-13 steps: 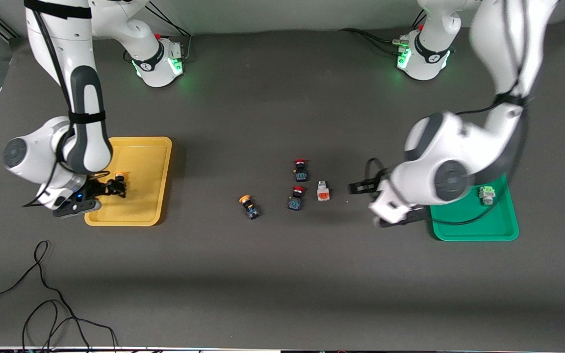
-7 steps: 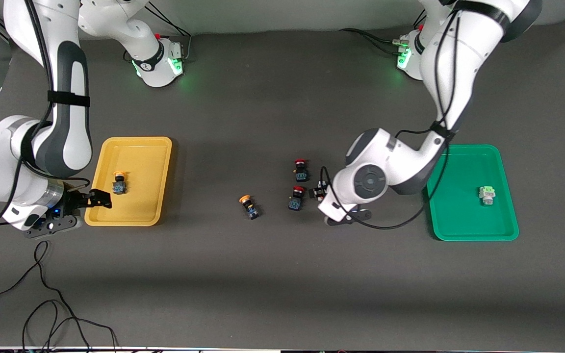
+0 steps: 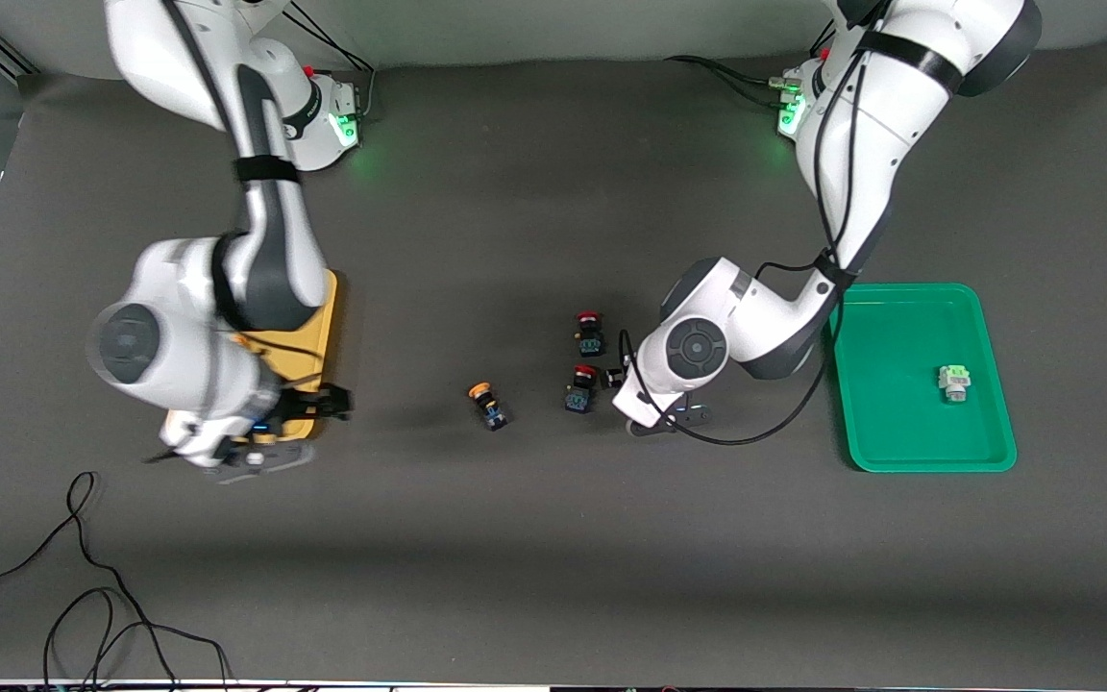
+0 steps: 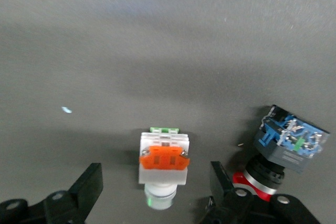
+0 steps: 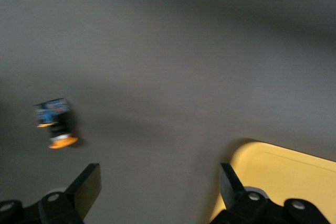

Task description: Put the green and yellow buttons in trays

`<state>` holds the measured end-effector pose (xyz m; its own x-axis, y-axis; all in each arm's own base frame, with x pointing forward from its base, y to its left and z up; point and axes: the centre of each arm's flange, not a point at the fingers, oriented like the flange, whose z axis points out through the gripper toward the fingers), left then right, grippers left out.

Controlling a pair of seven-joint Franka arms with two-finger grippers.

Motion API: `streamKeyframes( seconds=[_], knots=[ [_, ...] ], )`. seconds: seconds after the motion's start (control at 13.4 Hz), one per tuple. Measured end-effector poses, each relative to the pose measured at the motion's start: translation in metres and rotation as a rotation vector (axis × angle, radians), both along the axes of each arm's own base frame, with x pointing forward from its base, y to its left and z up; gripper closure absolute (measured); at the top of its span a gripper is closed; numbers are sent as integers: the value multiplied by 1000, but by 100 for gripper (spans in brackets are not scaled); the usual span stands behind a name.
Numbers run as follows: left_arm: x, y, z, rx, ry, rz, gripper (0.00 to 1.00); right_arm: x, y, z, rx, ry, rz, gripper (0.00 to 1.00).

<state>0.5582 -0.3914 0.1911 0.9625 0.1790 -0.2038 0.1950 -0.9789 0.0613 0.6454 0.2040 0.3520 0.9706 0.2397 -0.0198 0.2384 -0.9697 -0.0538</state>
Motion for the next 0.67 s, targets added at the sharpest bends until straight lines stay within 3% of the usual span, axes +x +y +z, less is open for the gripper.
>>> streamKeyframes(
  seconds=[0.3,0.37,0.52,0.6,0.67],
  knots=[
    [-13,-16,-22,41,-31,-17,20,-23,111,-40,23,51,44,0],
    [-12,-16,-19,40,-36,-16,27,-30,131,-48,21,59,49,0],
    [-10,-17,-14,42,-40,17,53,-42,162,-60,6,64,38,0],
    [-9,-17,-12,47,-42,47,59,-46,173,-65,1,53,28,0],
    [-6,-16,-6,53,-42,64,59,-50,183,-72,-5,40,28,0]
  ],
)
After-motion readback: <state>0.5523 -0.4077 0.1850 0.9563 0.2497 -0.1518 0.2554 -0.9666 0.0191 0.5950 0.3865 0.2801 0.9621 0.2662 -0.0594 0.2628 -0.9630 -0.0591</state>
